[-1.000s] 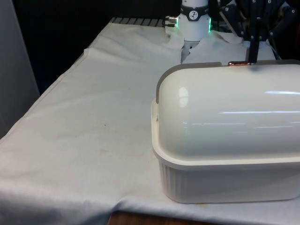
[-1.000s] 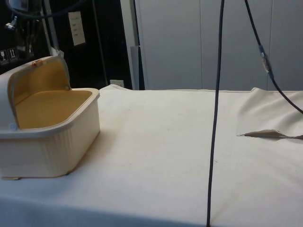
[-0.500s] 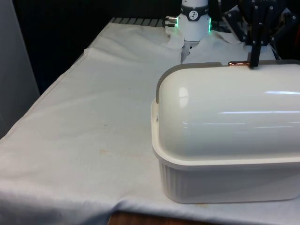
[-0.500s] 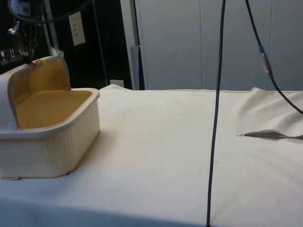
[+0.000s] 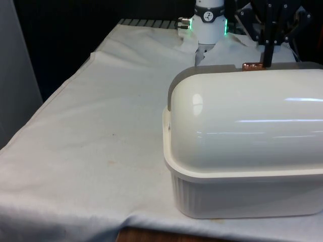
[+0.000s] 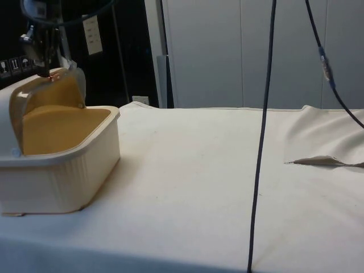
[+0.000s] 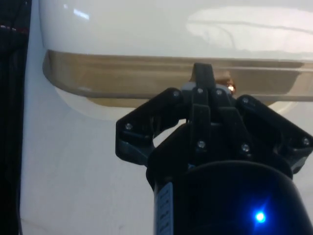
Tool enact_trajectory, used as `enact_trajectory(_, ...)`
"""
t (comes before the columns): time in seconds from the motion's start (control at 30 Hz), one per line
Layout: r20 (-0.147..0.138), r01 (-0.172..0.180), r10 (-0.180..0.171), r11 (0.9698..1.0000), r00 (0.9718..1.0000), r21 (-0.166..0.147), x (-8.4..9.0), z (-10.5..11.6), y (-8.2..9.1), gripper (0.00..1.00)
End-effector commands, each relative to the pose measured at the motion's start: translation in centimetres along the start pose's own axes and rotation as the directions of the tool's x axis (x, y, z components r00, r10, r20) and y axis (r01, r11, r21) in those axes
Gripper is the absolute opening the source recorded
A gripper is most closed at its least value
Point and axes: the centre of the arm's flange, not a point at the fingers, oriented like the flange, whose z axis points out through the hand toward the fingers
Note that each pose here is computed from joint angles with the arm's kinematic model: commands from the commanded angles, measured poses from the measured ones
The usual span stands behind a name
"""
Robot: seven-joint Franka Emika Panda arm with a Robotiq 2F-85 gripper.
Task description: Open the lid, then close it.
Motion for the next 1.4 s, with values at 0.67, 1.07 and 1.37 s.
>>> enact_trajectory(0.67, 0.06, 0.017, -0.017, 0.9999, 0.9981, 0.0, -3.6, 0.8, -0.4, 0.0)
enact_trajectory(1.07, 0.088, 0.026, -0.027, 0.9996, 0.9958, 0.005, -6.8, 1.3, -1.0, 0.0)
enact_trajectory(1.37, 0.121, 0.037, -0.038, 0.9993, 0.992, 0.012, -8.9, 1.3, -1.3, 0.0)
